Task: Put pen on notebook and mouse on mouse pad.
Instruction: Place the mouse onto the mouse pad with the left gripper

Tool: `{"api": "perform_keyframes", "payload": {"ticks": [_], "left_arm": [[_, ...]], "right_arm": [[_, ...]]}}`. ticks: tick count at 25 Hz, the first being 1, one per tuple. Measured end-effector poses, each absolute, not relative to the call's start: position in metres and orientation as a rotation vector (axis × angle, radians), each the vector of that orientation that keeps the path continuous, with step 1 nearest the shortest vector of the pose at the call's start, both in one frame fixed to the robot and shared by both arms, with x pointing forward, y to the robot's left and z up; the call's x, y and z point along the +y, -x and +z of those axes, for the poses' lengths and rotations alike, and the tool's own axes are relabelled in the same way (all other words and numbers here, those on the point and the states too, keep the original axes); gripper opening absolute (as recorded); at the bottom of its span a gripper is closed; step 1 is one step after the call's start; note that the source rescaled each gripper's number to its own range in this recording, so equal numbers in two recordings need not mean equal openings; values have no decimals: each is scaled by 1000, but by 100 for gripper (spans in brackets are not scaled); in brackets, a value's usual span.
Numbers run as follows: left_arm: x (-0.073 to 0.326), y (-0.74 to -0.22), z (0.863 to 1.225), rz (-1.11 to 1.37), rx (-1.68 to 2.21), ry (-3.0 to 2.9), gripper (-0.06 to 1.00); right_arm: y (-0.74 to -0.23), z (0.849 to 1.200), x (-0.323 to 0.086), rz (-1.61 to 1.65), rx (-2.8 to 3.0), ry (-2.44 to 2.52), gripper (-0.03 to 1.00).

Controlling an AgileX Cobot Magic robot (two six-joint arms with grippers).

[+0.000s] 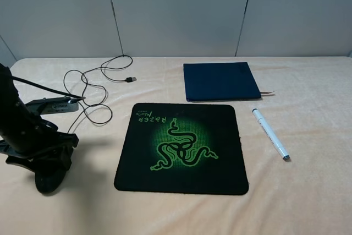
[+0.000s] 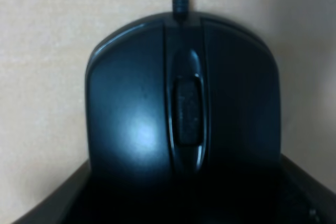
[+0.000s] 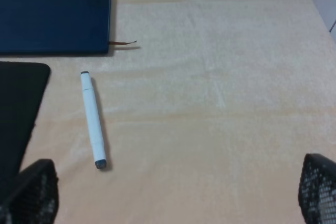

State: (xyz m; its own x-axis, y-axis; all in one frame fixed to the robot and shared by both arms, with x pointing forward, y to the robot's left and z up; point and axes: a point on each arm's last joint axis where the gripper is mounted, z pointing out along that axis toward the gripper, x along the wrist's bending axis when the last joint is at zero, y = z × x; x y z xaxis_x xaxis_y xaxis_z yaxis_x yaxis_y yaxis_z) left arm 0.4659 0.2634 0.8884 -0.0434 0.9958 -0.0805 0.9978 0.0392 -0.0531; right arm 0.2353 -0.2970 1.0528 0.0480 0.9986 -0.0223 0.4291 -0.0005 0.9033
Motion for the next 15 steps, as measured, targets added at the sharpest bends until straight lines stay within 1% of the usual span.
{"api": "perform_keyframes", "payload": {"ticks": [4, 11, 15], "left_arm": [[261, -473, 904, -199, 2262, -2167, 0], [259, -476, 958, -139, 2186, -2128, 0], [255, -472, 980, -189, 2158, -2115, 0]], "right_arm": [[-235, 1053, -297, 918, 1490, -1542, 100], [-235, 1053, -297, 918, 1490, -1542, 100], [-235, 1053, -297, 918, 1490, -1542, 100]]}}
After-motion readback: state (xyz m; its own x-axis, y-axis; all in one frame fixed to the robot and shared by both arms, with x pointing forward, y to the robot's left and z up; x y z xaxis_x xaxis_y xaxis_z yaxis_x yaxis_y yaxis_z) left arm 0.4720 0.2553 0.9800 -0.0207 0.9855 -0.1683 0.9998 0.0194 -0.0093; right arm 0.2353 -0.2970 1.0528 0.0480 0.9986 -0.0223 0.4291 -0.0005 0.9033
